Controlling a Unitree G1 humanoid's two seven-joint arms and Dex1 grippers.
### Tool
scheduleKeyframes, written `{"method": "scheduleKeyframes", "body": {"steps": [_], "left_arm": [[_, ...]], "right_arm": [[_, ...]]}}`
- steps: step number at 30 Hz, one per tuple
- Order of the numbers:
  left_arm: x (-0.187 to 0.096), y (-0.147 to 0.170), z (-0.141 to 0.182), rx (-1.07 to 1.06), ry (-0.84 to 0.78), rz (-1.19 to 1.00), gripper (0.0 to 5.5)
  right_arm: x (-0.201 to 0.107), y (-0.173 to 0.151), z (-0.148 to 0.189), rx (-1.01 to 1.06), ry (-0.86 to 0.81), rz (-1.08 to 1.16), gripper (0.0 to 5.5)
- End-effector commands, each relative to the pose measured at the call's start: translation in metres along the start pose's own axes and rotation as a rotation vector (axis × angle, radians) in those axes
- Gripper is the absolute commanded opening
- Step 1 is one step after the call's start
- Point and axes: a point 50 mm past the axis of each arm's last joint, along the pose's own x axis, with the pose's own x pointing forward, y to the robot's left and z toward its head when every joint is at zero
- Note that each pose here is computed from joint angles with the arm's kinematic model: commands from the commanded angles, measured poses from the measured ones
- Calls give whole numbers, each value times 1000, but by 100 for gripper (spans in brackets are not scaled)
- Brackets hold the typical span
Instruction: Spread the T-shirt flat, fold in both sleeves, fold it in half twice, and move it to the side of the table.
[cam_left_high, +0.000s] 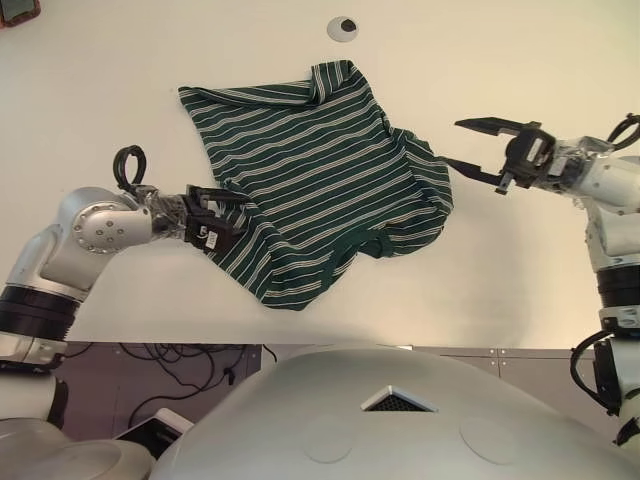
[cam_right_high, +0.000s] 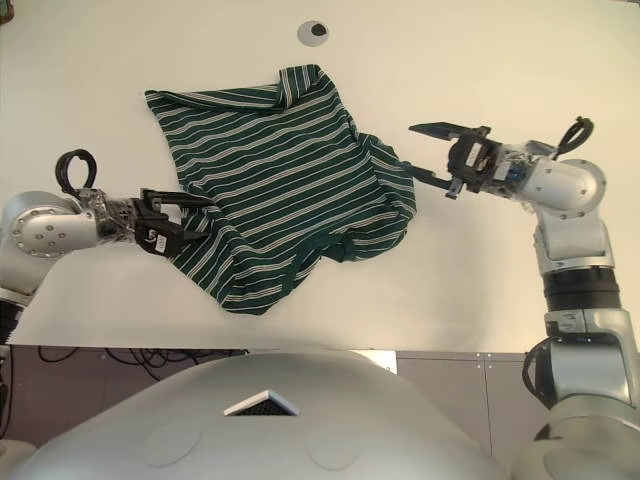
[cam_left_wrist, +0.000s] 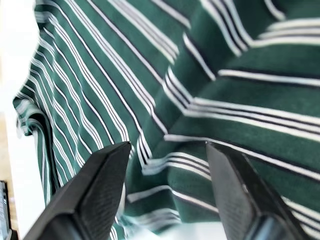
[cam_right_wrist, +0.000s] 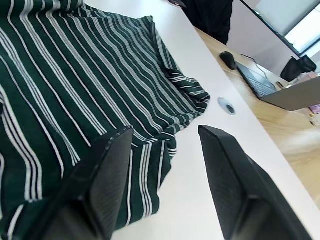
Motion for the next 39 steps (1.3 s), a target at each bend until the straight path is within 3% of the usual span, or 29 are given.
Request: {"method": "scheduleKeyframes", "body": {"steps": [1,8,12,16,19,23,25,31,34,39], "left_arm": [[-27,-105,-52,-292,353,-531,274],[-52,-72,-67,-241,489,-463,274],[-55,-41,-51,-239,384,-333,274],[-93,15,-36,-164,399,-75,274],[-113,26,-29,-146,441,-14,274],[-116,26,-18,-125,432,4,274],[-116,26,-15,-116,427,15,274],[-105,24,-14,-116,382,44,274],[-102,21,-15,-128,369,46,274],[-95,12,-19,-165,347,44,274]], "right_arm": [[25,18,-6,-16,35,81,240],[57,48,-23,22,80,137,240],[63,53,-30,18,93,154,240],[66,49,0,92,-151,123,240],[66,52,17,107,-265,141,240],[70,69,27,98,-298,208,240],[73,76,26,75,-274,238,240],[76,93,-17,-93,59,291,240],[54,91,-35,-126,191,340,240],[-11,84,-38,-37,282,488,240]]}}
